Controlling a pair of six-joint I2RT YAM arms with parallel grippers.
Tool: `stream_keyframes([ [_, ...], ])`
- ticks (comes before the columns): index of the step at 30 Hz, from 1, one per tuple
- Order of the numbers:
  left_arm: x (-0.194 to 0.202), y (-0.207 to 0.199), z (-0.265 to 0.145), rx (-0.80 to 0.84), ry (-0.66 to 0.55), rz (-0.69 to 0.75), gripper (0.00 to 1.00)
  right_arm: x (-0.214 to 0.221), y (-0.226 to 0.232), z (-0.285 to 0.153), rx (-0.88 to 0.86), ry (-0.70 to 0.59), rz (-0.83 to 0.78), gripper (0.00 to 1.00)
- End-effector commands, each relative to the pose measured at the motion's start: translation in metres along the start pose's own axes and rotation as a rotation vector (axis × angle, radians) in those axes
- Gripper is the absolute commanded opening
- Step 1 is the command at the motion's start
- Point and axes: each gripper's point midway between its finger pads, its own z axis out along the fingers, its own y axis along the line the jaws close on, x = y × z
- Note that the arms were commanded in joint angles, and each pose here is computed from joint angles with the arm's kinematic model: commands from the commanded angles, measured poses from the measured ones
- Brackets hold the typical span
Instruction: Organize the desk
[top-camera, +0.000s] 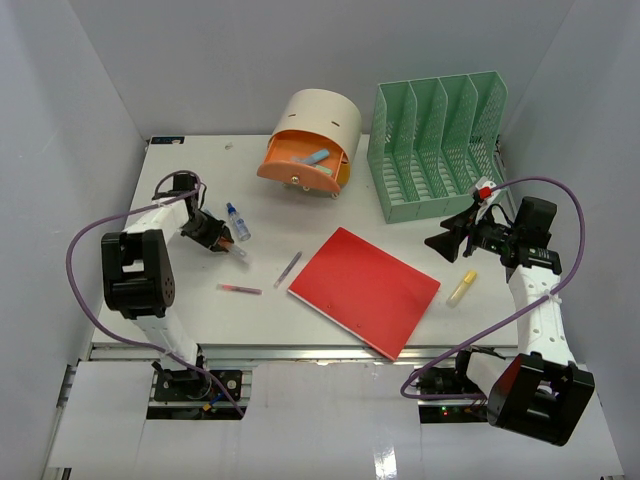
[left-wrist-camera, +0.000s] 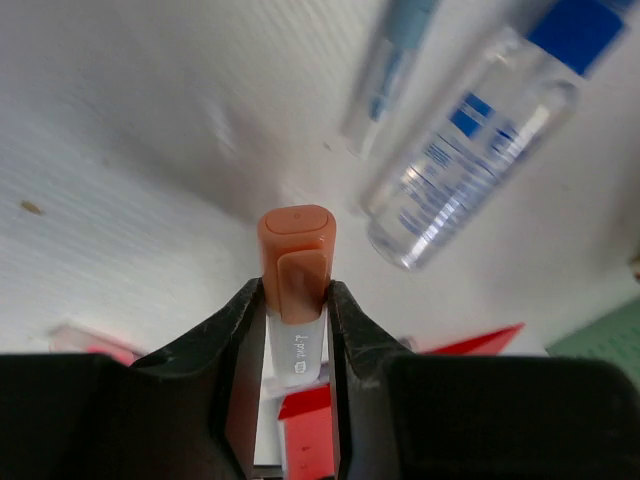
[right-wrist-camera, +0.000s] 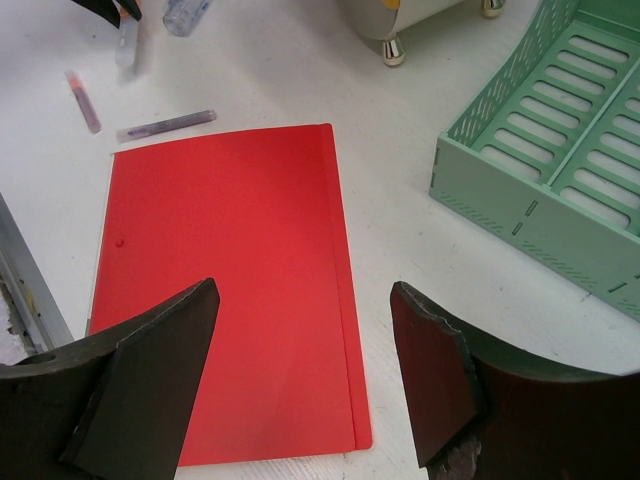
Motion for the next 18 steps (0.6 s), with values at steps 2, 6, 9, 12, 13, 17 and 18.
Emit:
stream_keyframes([
  [2,0.002,-0.064,-0.104,0.357,-0.08,0.051,0.0,-0.001,-0.002,0.001,-0.003,-0.008,-0.02,0.76],
  [6,0.021,-0.109,-0.164,0.606,-0.042,0.0,0.0,0.001,-0.003,0.002,-0.004,-0.005,-0.014,0.76],
  [9,0.043,-0.154,-0.201,0.733,0.001,-0.018,0.0,0.003,-0.004,0.003,-0.003,-0.002,-0.01,0.76],
  [12,0.061,-0.203,-0.233,0.829,0.028,-0.012,0.0,0.003,-0.004,0.002,0.0,-0.004,-0.011,0.76],
  [13,0.063,-0.223,-0.242,0.853,0.01,-0.014,0.0,0.003,-0.004,0.003,0.0,-0.006,-0.011,0.76],
  [17,0.064,-0.269,-0.239,0.871,0.003,-0.037,0.0,0.003,-0.004,0.003,0.003,-0.009,-0.016,0.76],
  [18,0.062,-0.276,-0.238,0.874,-0.006,-0.048,0.0,0.003,-0.003,0.002,0.003,-0.01,-0.018,0.76],
])
